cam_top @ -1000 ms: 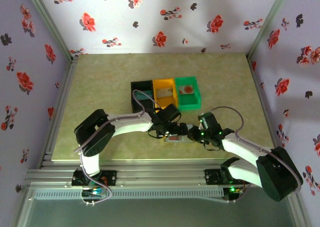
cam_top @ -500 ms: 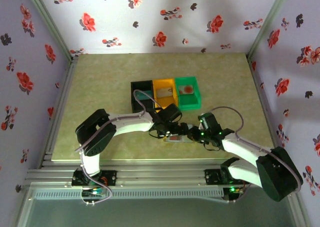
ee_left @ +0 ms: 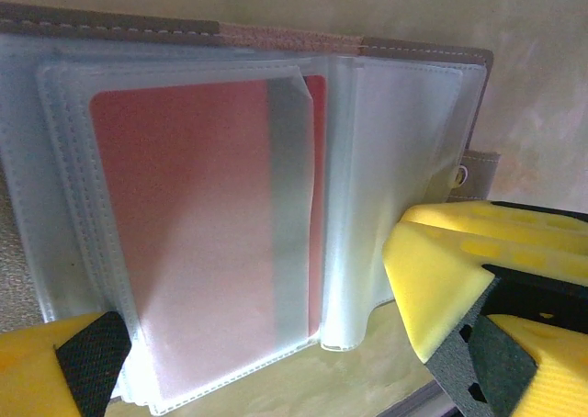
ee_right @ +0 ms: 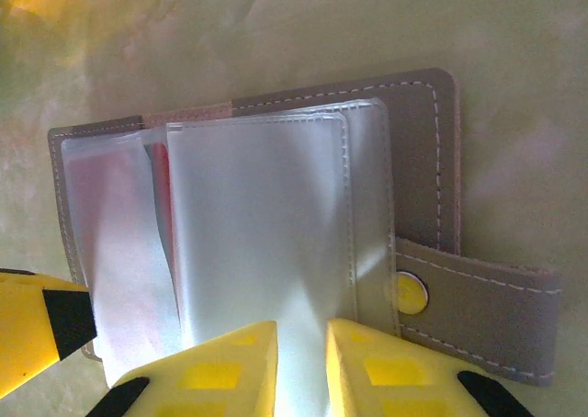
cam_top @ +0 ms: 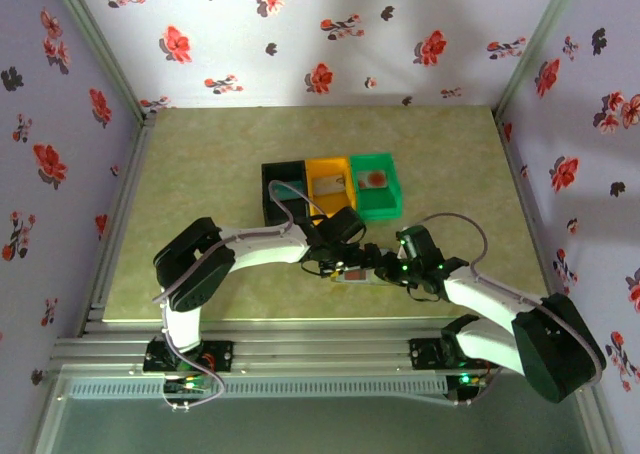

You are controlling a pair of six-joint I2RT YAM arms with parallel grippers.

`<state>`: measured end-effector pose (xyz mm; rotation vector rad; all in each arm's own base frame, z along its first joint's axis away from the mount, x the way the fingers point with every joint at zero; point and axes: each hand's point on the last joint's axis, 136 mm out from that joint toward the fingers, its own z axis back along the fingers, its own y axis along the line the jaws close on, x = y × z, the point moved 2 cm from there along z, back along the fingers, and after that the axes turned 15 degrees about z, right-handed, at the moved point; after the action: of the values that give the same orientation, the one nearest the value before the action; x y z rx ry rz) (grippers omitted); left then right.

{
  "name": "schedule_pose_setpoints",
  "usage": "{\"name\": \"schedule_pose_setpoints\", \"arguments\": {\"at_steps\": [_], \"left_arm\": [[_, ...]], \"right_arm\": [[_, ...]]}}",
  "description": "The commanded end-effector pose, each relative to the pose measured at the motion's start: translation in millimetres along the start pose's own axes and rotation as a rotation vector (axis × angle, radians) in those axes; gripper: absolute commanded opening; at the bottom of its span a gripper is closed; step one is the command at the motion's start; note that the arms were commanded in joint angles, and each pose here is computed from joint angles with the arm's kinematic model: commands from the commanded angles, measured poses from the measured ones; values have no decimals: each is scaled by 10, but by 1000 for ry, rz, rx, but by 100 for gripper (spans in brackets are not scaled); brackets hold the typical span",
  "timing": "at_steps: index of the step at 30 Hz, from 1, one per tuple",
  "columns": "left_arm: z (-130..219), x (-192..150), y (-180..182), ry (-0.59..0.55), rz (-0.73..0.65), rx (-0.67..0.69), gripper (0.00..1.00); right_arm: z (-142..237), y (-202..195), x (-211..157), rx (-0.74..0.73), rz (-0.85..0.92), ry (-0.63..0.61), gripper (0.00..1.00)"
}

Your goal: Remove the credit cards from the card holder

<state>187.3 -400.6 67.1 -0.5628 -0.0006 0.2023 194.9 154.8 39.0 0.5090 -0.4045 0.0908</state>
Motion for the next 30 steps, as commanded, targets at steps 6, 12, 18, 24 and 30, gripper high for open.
{"name": "schedule_pose_setpoints", "arguments": {"at_steps": [6,12,18,24,30], "left_arm": [[39,-43,-371,16,-11,-128,100],[57,-46,-457,22,-1,-166,100],[60,-52,-526,31,3,-195,100],[91,-72,-623,43,-1,-240,100],[126,-97,-684,41,-18,-267,100]], "right_arm": [[-50,-80,-154,-20,-17,47,23],[-67,-78,-160,-17,-20,53,23],[-71,-76,-159,-15,-21,52,23],[-77,-82,-167,-15,-21,53,22],[-77,-78,-166,-13,-21,53,21]]}}
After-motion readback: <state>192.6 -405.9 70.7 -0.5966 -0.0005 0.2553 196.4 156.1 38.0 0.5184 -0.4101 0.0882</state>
